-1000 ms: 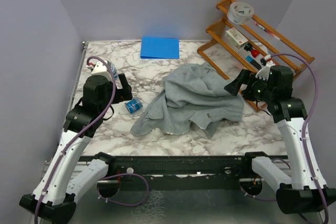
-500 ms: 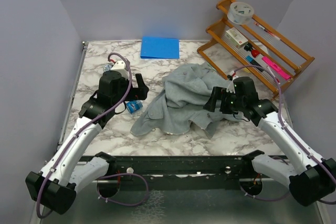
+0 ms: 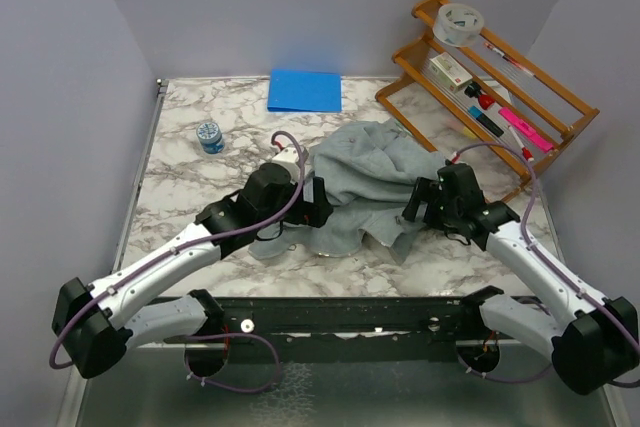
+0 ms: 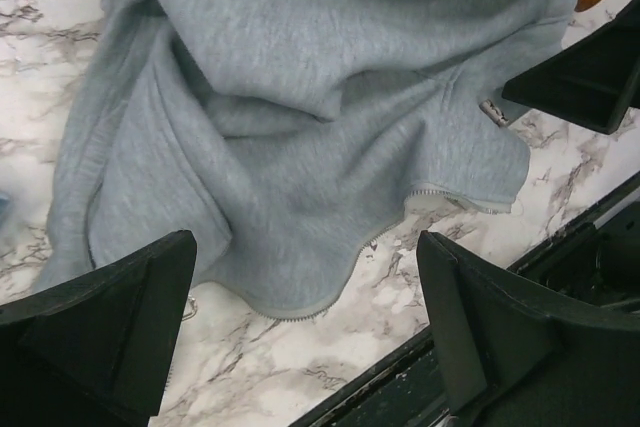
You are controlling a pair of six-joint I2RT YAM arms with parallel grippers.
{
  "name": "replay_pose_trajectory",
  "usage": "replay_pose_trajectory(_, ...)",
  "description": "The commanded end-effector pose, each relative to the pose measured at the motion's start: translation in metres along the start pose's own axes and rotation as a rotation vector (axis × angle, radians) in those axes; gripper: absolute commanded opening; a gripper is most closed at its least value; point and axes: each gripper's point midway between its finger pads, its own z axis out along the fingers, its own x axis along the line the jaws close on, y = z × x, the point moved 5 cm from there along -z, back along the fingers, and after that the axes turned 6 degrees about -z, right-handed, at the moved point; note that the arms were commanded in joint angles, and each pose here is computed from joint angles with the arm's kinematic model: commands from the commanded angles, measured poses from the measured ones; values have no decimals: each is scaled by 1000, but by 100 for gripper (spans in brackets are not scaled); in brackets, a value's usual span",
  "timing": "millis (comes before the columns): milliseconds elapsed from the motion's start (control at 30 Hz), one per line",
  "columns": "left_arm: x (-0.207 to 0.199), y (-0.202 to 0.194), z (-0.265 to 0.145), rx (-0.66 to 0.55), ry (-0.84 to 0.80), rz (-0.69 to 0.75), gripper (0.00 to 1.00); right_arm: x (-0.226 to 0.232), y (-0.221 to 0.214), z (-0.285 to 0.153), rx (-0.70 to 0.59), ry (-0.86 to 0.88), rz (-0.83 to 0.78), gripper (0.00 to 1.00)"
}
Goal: Zip up the jacket
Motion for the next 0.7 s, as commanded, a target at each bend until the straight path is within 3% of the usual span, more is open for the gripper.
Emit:
replay_pose_trajectory(0, -18, 8, 14, -52, -7, -10, 99, -9, -10, 18, 0, -61, 44, 94)
replay_pose_trajectory(167, -17, -3, 26, -39, -2, -12, 99, 1, -12, 37, -14, 16, 59, 82)
replay_pose_trajectory(400, -9, -15, 29, -45, 5, -50, 99, 5, 4, 37, -128, 50, 49, 33)
replay_pose_trajectory(467, -8, -15, 27, -53, 6, -47, 99, 6, 11, 30, -160, 56, 37, 27)
replay_pose_trajectory(600, -8, -4, 20, -91, 7, -4, 99, 14, 29, 2, -200, 98, -11, 2)
replay_pose_trajectory(667, -11, 4, 14, -120, -3, 26, 99, 21, 40, -19, -217, 143, -41, 1)
